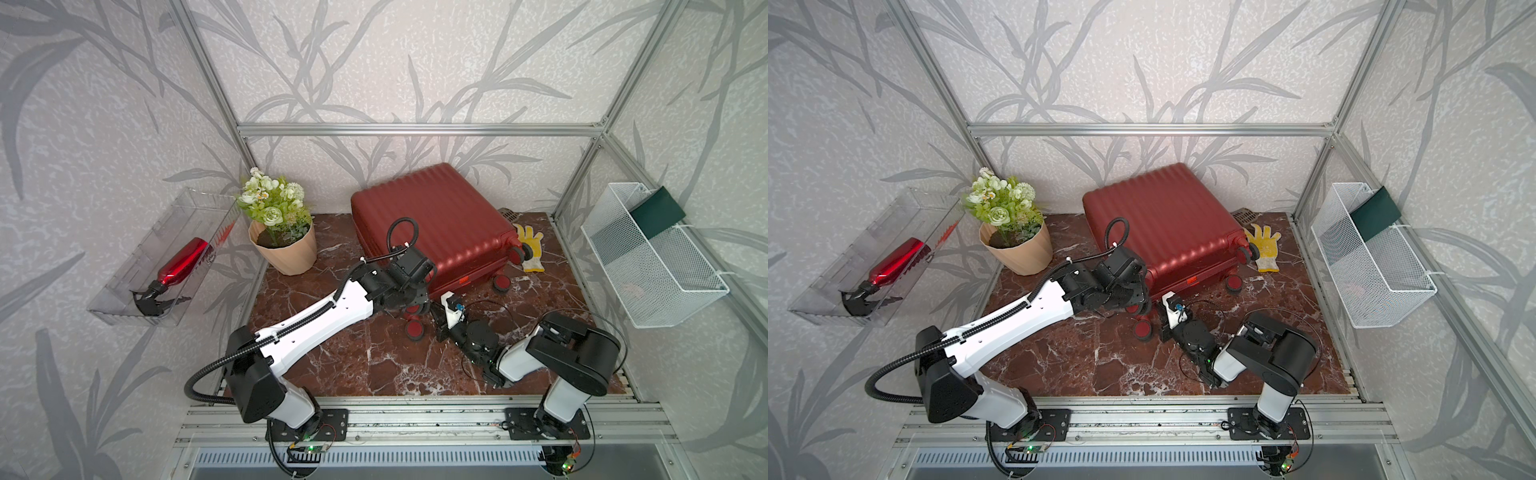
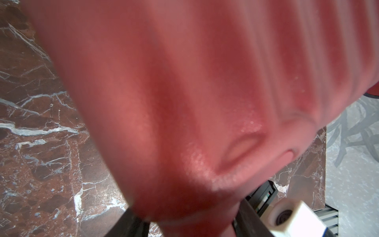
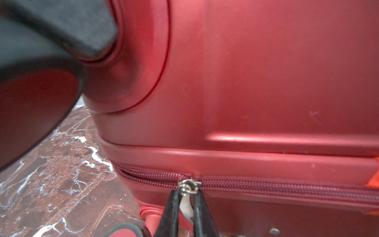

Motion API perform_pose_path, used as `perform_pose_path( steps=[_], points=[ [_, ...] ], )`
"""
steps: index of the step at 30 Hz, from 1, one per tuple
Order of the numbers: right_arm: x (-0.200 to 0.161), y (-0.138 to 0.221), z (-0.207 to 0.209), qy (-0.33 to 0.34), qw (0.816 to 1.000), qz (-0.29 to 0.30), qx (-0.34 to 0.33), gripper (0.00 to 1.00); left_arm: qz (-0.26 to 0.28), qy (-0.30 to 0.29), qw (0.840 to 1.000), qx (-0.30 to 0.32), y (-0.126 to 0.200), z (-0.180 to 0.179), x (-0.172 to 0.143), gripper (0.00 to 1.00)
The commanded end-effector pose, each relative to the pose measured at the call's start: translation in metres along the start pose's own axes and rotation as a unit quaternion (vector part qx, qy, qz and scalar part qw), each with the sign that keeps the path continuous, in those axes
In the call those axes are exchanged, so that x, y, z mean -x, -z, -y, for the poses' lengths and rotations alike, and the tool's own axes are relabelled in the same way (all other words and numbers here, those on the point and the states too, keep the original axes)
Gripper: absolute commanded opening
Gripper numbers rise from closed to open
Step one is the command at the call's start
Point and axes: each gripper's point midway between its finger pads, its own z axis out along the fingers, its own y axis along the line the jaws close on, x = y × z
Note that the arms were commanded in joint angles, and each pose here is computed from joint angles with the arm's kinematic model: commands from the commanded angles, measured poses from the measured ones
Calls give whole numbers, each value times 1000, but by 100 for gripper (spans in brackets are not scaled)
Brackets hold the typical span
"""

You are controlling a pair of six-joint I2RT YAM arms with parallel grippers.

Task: Open the suitcase zippers
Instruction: Unzip the zipper on the suitcase.

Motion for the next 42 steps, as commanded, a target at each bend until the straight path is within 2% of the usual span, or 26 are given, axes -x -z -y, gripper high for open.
perform_pose_path(
  steps=[1,10,26,38,42],
  points=[
    [10,3,11,29,999,5,-34,0,31,-37,995,88,6,-45,8,20],
    [34,9,30,75,993,14,-86,0,36,-44,994,97,18,-66,11,19],
    [57,5,71,92,983,7,-157,0,35,-40,991,119,38,-111,13,19],
    [61,32,137,100,957,-3,-271,0,45,-5,985,164,57,-165,22,19],
    [63,47,154,67,951,8,-302,0,57,9,980,188,64,-182,28,19]
  ],
)
